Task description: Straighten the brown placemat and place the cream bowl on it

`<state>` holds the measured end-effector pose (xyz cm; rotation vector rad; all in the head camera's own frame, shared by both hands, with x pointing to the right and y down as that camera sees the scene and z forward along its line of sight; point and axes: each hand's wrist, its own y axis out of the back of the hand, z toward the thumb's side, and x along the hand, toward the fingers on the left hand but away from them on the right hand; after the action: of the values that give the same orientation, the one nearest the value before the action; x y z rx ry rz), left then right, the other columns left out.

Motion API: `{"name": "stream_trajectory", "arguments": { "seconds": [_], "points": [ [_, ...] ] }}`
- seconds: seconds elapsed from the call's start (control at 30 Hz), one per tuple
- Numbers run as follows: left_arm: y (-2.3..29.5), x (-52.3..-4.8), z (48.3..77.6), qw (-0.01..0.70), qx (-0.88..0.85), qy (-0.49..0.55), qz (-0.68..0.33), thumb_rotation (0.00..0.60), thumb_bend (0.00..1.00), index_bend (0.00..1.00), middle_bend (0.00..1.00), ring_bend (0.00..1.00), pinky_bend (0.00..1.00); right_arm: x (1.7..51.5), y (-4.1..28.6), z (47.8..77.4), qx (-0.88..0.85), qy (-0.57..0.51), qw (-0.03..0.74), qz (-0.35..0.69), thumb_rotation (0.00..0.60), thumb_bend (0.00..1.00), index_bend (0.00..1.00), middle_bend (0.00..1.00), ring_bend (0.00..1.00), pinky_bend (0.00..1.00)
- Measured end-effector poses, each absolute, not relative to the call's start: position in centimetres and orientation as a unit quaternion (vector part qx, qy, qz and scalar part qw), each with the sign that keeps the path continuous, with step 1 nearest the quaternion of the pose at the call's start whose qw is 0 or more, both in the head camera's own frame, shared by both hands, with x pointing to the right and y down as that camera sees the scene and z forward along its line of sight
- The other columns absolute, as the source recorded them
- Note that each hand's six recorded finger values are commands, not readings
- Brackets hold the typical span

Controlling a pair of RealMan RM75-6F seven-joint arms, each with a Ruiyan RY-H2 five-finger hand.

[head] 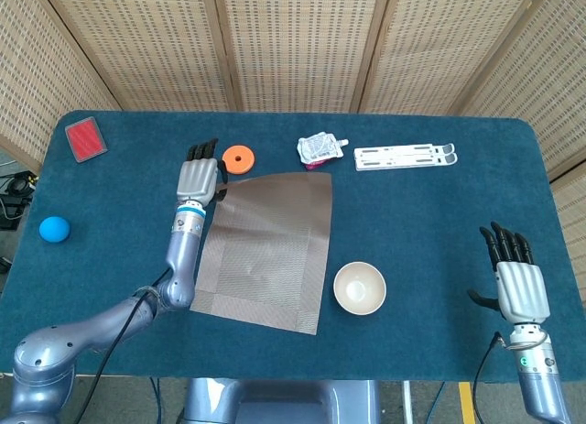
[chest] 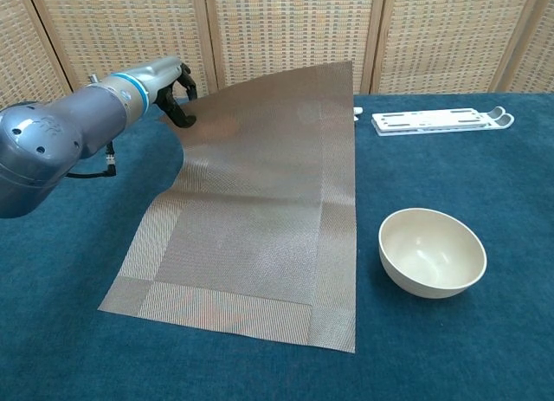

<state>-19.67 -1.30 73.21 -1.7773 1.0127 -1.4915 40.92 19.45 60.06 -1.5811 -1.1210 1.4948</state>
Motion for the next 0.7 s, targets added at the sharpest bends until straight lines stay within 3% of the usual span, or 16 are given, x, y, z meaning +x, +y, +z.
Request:
{"name": "stream_trajectory", "arguments": {
  "seconds": [0.07,0.13,0.7],
  "points": [
    [-1.2,-19.7,73.4,0.295,-0.675,0.377,-0.561,0.6,0.28,0.06,0.0,0.0,0.0,40.9,19.5,60.3,-0.608,-0.427,0.34,0.577,0.6,0.14,0.03,0.0,0.0,0.0],
    [-1.3,-20.1,73.5,0.292,-0.678,0.377,-0.559,0.6,0.22,0.01,0.0,0.0,0.0,40.8,19.5,60.4,-0.608,-0.425,0.34,0.578,0.6,0.14,0.03,0.0,0.0,0.0],
    [1.2,-24.0,70.8,0.332,-0.685,0.366,-0.536,0.6,0.18,0.0,0.0,0.0,0.0,39.4,20.3,60.6,-0.626,-0.408,0.347,0.567,0.6,0.14,0.03,0.0,0.0,0.0]
  ]
}}
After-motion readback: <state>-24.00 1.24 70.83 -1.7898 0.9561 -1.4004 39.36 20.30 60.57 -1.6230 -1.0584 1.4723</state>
